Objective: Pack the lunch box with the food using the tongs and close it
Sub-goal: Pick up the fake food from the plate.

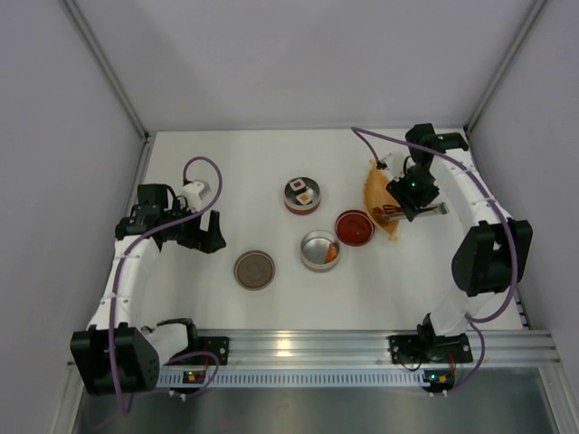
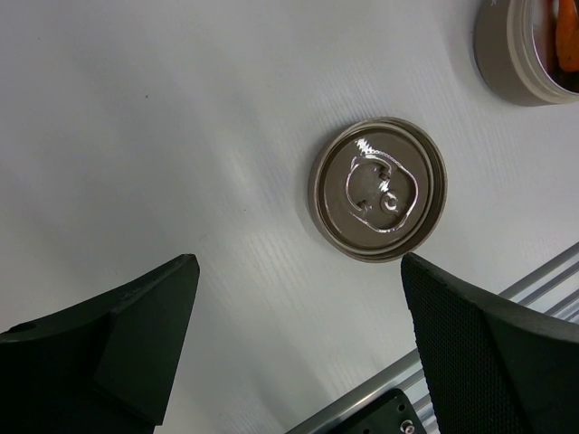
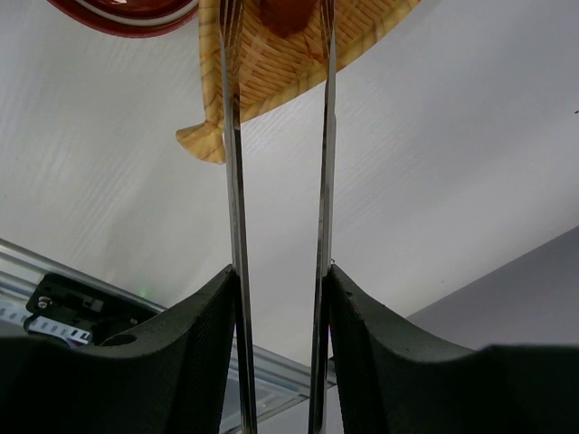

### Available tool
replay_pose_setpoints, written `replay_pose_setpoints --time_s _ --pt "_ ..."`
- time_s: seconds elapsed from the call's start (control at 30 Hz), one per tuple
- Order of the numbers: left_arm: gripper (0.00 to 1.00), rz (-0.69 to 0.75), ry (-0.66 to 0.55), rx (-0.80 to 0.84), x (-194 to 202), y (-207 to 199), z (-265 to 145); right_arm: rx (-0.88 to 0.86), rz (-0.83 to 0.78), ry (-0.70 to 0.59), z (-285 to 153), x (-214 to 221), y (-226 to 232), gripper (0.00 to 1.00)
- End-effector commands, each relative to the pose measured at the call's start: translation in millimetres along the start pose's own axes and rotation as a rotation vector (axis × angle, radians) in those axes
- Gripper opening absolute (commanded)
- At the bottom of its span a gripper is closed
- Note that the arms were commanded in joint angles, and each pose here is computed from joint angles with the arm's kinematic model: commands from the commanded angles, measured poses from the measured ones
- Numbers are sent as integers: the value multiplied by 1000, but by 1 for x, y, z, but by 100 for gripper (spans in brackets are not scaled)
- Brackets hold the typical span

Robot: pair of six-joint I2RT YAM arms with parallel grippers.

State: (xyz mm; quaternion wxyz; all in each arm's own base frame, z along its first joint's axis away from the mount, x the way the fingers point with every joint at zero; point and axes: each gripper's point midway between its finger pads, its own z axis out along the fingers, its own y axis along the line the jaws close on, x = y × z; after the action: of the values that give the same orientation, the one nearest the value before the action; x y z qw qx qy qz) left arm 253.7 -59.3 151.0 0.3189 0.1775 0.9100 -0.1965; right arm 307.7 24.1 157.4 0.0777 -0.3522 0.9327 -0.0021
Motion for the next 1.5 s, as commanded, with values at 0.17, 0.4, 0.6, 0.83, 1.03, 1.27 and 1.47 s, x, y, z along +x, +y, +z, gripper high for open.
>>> replay_pose_setpoints --time_s 0.17,0.4,0.6,0.83,1.03,1.27,1.47 --pt "98 25 -15 4 -4 3 3 25 -5 -47 -6 -14 -12 43" --pt "98 25 -17 3 -4 2 1 63 14 -46 -1 -15 -19 35" --pt "98 25 -20 2 -5 2 1 126 37 -57 -8 -19 -32 31" --pt "98 23 -19 1 -4 2 1 134 44 -66 -9 -22 -34 29" --pt "98 26 -21 1 -5 2 2 126 45 -99 -18 -28 -32 26" --pt "98 21 -22 9 -7 2 3 139 44 -131 -32 -30 -32 24" --pt "98 20 -22 8 -7 2 3 120 47 -112 -25 -29 -30 26"
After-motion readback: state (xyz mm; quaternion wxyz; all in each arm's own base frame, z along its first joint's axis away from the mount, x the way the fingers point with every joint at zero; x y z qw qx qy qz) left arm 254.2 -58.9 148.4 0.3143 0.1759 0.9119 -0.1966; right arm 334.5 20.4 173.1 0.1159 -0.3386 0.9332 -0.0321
